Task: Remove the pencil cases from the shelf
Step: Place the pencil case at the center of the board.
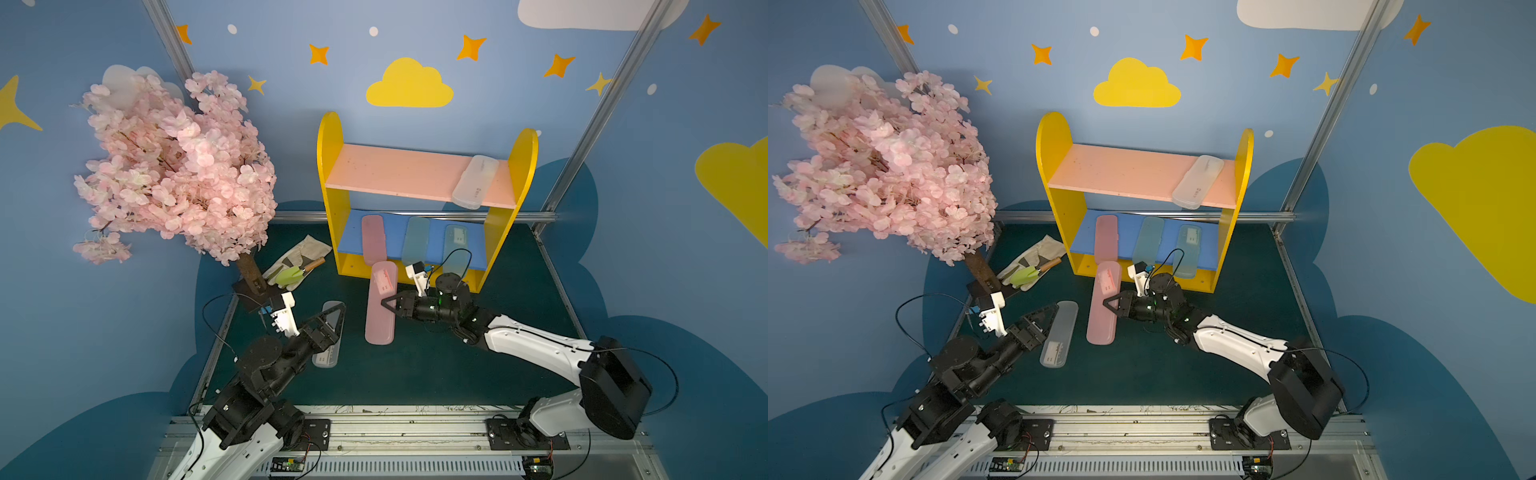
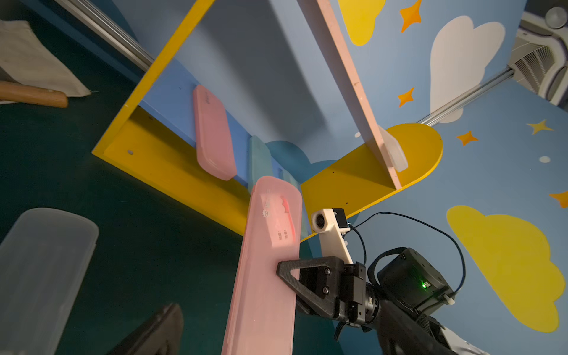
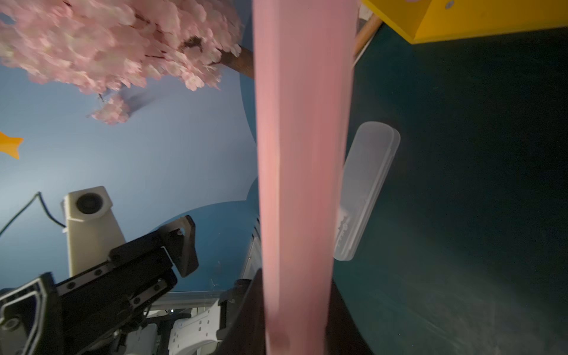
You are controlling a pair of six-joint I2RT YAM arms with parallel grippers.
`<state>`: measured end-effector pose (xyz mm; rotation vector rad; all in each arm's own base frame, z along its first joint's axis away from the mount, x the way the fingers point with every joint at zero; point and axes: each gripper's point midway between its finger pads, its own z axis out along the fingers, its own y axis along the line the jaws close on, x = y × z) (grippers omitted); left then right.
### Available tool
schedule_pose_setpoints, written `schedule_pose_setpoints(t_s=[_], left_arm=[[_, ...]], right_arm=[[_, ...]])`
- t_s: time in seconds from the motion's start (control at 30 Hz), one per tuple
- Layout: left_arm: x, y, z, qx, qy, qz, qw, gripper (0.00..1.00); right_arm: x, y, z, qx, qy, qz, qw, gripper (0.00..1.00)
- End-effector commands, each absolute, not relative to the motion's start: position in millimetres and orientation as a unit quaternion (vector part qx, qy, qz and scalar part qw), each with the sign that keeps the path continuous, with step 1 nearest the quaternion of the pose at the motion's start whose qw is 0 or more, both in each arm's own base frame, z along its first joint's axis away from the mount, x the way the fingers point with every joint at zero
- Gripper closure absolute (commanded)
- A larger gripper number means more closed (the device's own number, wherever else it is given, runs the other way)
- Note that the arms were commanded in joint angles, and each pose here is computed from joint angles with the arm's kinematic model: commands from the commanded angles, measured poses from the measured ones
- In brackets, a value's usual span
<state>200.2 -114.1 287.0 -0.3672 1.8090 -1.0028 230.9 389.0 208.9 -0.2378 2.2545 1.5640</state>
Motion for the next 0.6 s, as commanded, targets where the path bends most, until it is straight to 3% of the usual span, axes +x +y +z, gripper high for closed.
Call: schedule_pose_setpoints(t_s=[0.0, 0.57], left_arm=[[196, -97, 280, -0.154, 0.766, -0.363, 0.507, 0.0], [191, -89, 271, -0.171, 0.76, -0.364, 0.511, 0.0]], right_arm=[[220, 404, 191, -0.108, 0.808, 0.549, 0.185, 0.85], [231, 445, 108, -0.031, 0.837, 0.531, 0.13, 0.87]])
